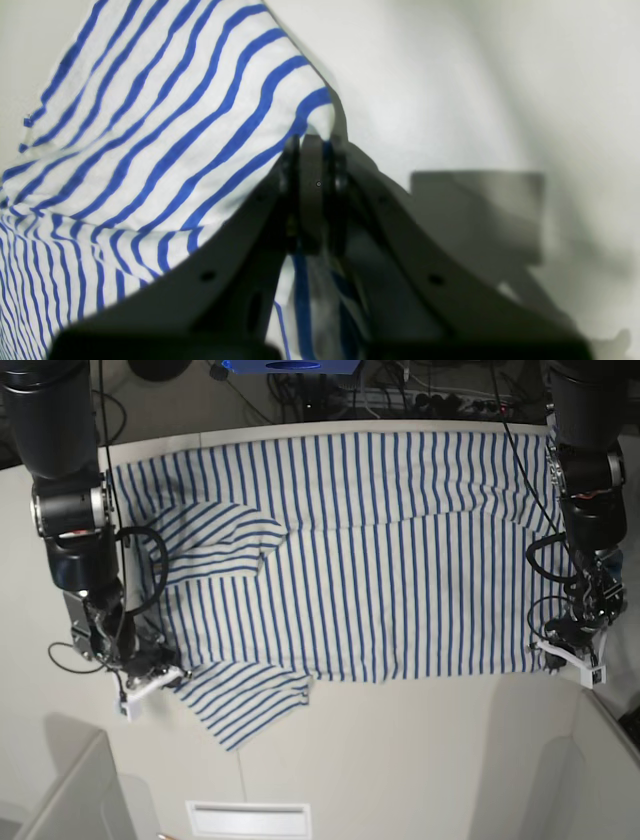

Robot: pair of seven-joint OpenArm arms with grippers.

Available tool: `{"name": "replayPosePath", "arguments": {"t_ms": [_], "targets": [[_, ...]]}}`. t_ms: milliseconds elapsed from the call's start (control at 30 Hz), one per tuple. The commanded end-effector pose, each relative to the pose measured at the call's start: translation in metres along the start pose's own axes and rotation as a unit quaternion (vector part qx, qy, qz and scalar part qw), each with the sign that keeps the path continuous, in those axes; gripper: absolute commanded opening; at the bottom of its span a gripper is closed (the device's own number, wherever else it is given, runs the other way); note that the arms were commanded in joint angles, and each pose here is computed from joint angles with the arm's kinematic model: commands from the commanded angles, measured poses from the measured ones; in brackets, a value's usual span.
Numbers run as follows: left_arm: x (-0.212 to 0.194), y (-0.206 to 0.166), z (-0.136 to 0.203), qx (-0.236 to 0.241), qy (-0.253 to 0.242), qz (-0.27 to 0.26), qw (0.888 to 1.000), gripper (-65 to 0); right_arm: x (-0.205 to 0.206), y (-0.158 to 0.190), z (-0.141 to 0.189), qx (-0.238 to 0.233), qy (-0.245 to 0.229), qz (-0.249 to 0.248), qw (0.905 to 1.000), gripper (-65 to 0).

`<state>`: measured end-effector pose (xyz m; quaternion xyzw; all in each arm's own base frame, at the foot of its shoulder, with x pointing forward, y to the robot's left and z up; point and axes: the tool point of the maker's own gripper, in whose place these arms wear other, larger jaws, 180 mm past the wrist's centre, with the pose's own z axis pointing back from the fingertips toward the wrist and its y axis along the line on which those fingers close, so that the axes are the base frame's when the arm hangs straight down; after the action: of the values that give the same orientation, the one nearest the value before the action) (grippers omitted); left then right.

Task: Fold the T-shirt properly
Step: 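Grasp the side edges with both grippers and lift them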

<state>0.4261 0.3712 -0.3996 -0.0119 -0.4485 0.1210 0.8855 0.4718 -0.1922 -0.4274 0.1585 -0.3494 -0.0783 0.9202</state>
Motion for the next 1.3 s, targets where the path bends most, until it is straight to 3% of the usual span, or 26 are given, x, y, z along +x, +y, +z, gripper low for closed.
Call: {"name": "replayPosePath", "arguments": {"t_ms": [0,300,667,1167,1267], "targets": [[0.034,0.003,0.006,-0.002,-0.037,-0.009,0.999,-65.0,0.034,0.001,0.010,0.008,-0.040,0.012,0.9991,-65.0],[0.056,0.013,0.036,0.004,-0.053,-0.003,0.999,-65.0,0.039,0.013,0.020,0.028,-0.066,0.039,0.9967,-65.0],[0.055,0.001,0.065,-0.003,-0.061,-0.060,0.996,-65.0,0.043,0.017,0.029,0.038,-0.081,0.053,0.9945,-65.0],[0.052,0.015,0.098,0.004,-0.097,-0.050,0.994,-65.0,0.034,0.025,0.032,0.050,-0.085,0.065,0.9930,-65.0],[0.048,0.025,0.105,0.003,-0.082,-0.030,0.996,-65.0,0.032,0.022,0.036,0.049,-0.087,0.070,0.9925,-65.0]]}}
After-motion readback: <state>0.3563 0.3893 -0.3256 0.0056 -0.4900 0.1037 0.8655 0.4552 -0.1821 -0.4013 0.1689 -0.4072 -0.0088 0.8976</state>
